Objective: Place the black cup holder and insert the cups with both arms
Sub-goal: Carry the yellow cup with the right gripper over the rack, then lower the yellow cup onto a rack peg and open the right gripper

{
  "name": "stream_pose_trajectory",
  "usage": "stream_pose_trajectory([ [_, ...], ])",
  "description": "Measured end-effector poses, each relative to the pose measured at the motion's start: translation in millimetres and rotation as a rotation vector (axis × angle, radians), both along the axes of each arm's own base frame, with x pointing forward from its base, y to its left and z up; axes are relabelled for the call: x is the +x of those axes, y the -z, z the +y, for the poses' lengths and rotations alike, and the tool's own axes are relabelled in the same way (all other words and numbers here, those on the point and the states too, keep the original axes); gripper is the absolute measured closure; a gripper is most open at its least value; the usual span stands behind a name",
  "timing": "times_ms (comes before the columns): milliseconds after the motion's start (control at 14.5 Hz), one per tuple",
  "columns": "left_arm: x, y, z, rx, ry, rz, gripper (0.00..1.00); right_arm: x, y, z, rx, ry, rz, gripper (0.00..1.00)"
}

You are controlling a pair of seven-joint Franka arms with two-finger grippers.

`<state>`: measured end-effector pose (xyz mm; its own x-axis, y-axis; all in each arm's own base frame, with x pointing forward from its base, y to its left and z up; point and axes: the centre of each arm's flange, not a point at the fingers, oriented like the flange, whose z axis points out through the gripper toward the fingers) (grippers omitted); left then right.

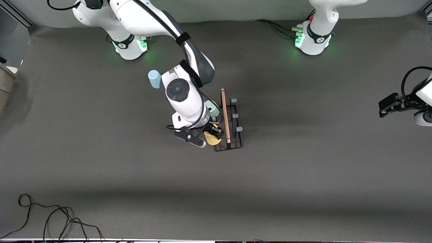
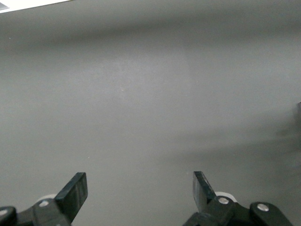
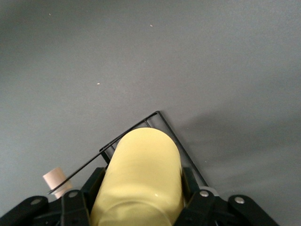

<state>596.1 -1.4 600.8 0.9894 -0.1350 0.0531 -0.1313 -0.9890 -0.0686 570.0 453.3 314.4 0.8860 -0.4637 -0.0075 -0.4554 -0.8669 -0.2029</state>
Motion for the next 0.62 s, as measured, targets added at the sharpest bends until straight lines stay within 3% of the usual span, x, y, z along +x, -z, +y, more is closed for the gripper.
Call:
stream_pose_trajectory([
  [206, 0.6, 1.7, 0.7, 0.0, 0.001, 0.004, 0.0, -0.3, 10.9, 1.7, -0.008, -0.001, -0.001, 0.29],
  [413, 0.6, 1.7, 2.1, 0.0, -0.002, 0.004, 0.0, -0.3, 15.0, 2.1, -0.011, -0.001, 0.0, 0.09],
  [619, 0.6, 1.7, 4.4, 0.0, -0.005, 0.004, 0.0, 0.6, 13.7, 1.9, -0.01, 0.0, -0.003, 0.08],
])
